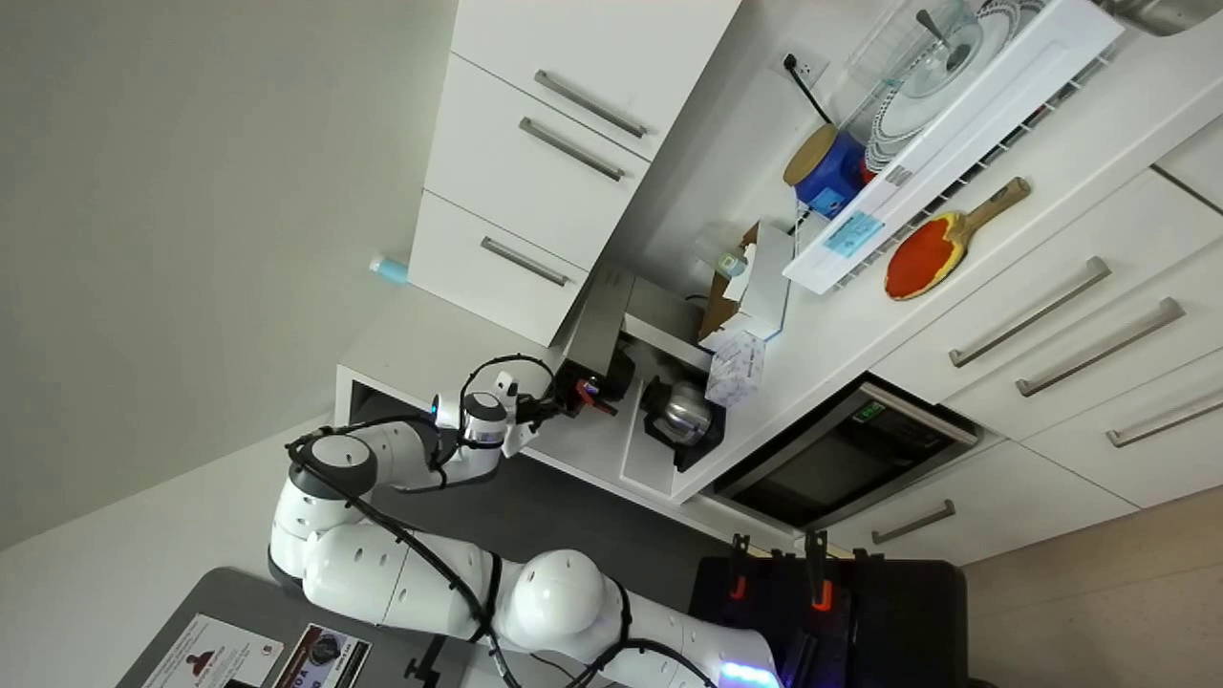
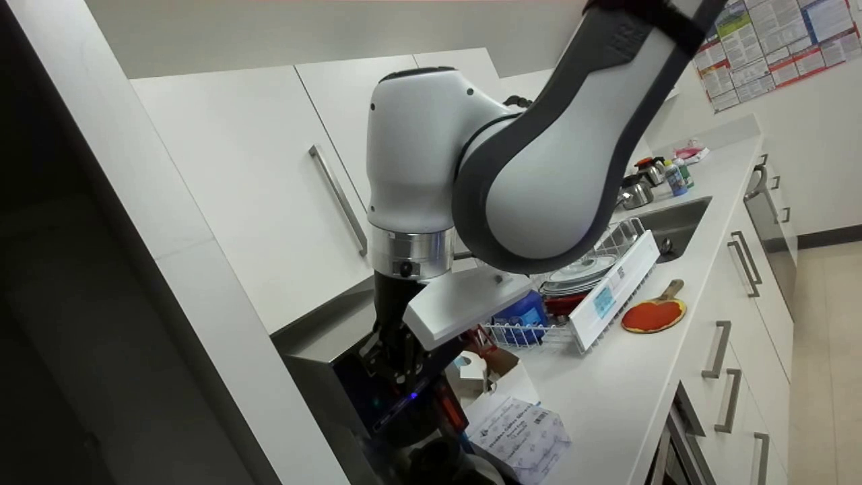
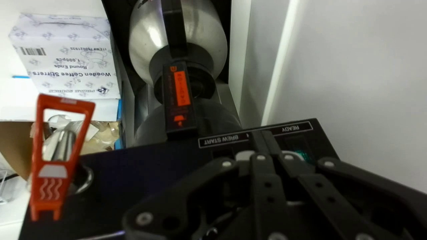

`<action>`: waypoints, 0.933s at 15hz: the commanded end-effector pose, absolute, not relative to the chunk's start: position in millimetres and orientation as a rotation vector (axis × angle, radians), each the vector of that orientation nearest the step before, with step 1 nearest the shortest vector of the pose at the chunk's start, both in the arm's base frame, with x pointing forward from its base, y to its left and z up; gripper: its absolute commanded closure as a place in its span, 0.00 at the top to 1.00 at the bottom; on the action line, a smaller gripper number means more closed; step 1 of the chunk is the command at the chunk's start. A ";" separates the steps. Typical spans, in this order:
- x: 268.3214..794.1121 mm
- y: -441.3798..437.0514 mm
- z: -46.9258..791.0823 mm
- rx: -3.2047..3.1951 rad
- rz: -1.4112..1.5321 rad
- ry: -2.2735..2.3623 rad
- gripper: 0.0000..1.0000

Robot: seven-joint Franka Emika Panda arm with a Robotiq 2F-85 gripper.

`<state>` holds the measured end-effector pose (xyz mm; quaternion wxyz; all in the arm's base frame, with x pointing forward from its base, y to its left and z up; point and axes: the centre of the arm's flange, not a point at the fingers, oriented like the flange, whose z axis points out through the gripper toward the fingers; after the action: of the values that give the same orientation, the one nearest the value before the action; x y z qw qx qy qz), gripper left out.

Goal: Turn on the coffeemaker

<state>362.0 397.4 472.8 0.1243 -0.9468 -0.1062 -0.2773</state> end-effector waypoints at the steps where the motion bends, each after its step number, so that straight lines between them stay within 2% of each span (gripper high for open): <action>1: 369.8 410.3 475.3 -2.723 -0.886 -0.307 0.00; 14: 349.8 425.0 476.0 -2.690 -1.214 -0.451 0.00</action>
<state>337.6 413.1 462.8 0.0601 -0.9182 -0.1469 -0.3629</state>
